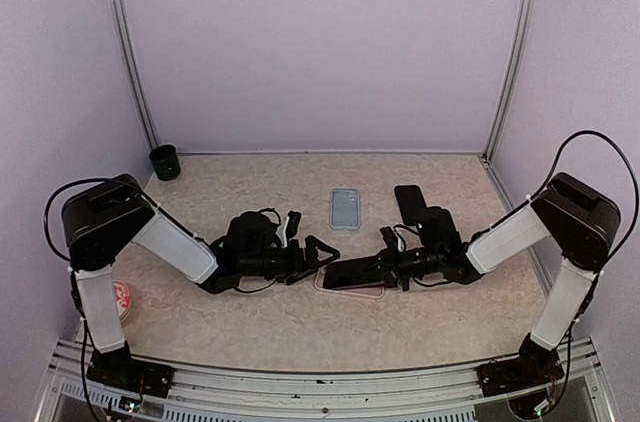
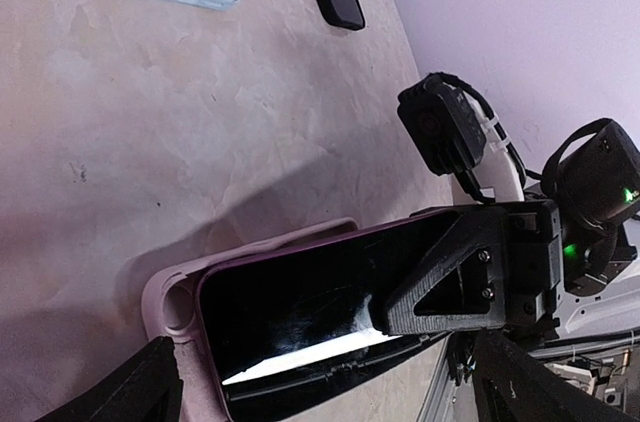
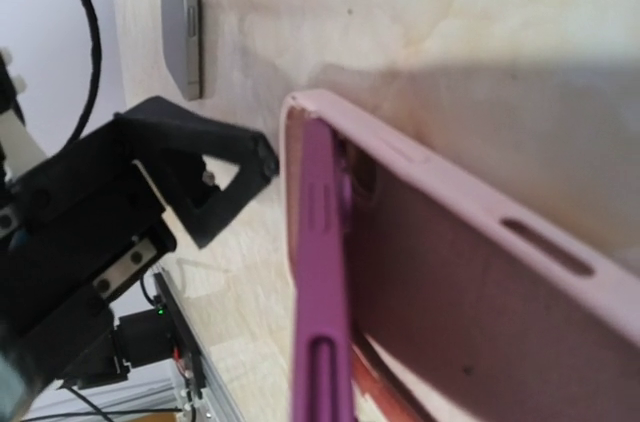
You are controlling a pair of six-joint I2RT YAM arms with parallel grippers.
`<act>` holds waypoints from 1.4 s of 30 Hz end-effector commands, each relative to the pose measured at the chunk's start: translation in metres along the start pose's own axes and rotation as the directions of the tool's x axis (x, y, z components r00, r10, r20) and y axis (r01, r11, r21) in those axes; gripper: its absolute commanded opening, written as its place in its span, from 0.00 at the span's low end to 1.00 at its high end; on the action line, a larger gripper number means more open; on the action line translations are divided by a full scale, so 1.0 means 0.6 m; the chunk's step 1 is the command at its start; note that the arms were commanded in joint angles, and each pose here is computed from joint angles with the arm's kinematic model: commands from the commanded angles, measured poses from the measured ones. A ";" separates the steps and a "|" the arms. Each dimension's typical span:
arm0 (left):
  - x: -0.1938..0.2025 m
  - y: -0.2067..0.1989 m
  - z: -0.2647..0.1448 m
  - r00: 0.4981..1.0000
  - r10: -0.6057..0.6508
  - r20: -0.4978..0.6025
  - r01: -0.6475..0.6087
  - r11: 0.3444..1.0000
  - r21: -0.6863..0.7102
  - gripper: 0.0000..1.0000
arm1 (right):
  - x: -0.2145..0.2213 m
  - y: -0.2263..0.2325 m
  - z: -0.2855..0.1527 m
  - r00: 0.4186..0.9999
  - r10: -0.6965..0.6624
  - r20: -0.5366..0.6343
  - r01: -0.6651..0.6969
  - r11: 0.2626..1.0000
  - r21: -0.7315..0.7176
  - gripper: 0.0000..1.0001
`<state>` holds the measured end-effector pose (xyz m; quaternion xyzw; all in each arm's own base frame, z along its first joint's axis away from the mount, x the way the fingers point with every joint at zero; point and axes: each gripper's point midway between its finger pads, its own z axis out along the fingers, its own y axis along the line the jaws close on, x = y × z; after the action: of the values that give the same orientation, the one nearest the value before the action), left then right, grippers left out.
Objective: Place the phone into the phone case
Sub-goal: Install the phone on the phone case.
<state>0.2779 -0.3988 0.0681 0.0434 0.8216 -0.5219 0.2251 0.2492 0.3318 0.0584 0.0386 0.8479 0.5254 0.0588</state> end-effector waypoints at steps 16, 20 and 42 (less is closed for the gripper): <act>0.006 0.010 0.002 1.000 -0.003 0.001 0.003 1.000 -0.023 0.99 | 0.023 -0.039 0.014 0.991 0.119 -0.064 -0.119 0.993 0.002 0.00; 0.014 0.004 0.004 1.000 -0.004 -0.014 0.004 1.000 -0.008 0.99 | 0.019 -0.044 0.015 0.990 0.132 -0.050 -0.131 0.991 0.010 0.00; 0.043 -0.026 0.004 0.998 0.002 -0.058 -0.002 1.000 0.005 0.99 | 0.025 -0.032 0.047 0.986 0.155 -0.059 -0.156 0.988 -0.012 0.00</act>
<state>0.2658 -0.3986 0.0556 0.0358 0.8377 -0.5008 0.2150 0.2512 0.3437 0.0501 0.0693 0.8261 0.5586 0.0265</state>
